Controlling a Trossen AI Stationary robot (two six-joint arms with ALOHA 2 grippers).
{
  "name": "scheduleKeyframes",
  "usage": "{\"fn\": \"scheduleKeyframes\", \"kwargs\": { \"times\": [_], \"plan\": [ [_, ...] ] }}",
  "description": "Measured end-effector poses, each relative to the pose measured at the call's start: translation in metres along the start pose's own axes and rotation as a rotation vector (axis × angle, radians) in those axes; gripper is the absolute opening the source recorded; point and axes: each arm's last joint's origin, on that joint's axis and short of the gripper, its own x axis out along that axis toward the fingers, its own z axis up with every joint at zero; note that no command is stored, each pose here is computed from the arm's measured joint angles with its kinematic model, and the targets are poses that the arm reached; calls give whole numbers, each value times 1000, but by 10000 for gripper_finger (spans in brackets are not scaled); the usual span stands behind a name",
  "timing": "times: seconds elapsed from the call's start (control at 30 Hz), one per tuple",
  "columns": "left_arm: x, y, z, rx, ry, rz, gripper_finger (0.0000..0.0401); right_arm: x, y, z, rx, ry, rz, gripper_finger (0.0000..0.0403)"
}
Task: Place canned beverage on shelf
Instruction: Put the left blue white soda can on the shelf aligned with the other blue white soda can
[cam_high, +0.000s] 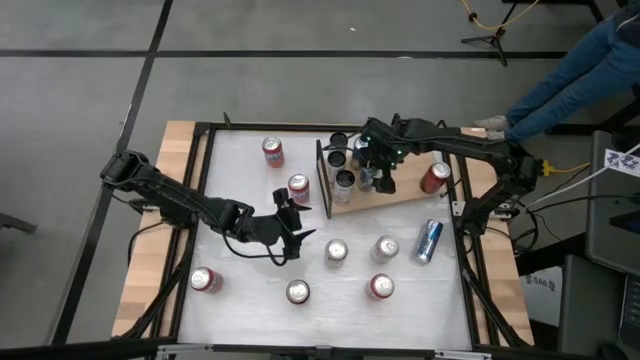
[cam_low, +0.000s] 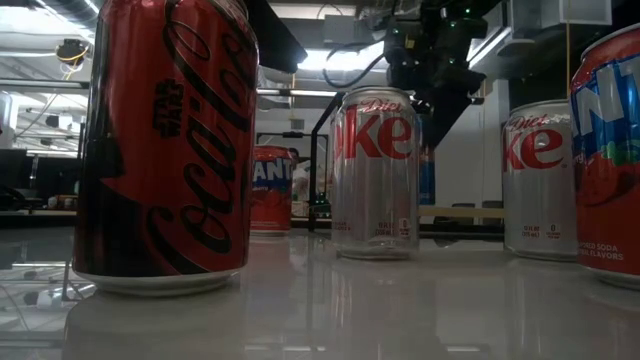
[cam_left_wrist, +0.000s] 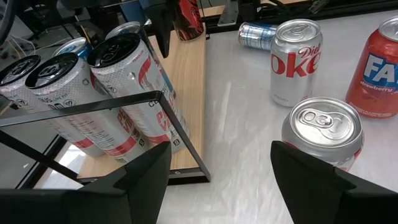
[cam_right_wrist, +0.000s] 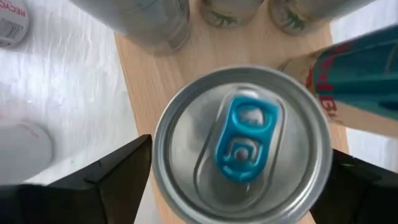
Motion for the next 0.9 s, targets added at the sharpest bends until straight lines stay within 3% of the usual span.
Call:
{"fn": "scheduleKeyframes", "kwargs": {
  "times": [0.47,0.9],
  "plan": [
    [0,0,0,0,0,0,266,-46,13,-13,-4,-101,-56,351],
    [0,0,0,0,0,0,266,-86,37,-39,187,-134,-36,351]
  ]
}}
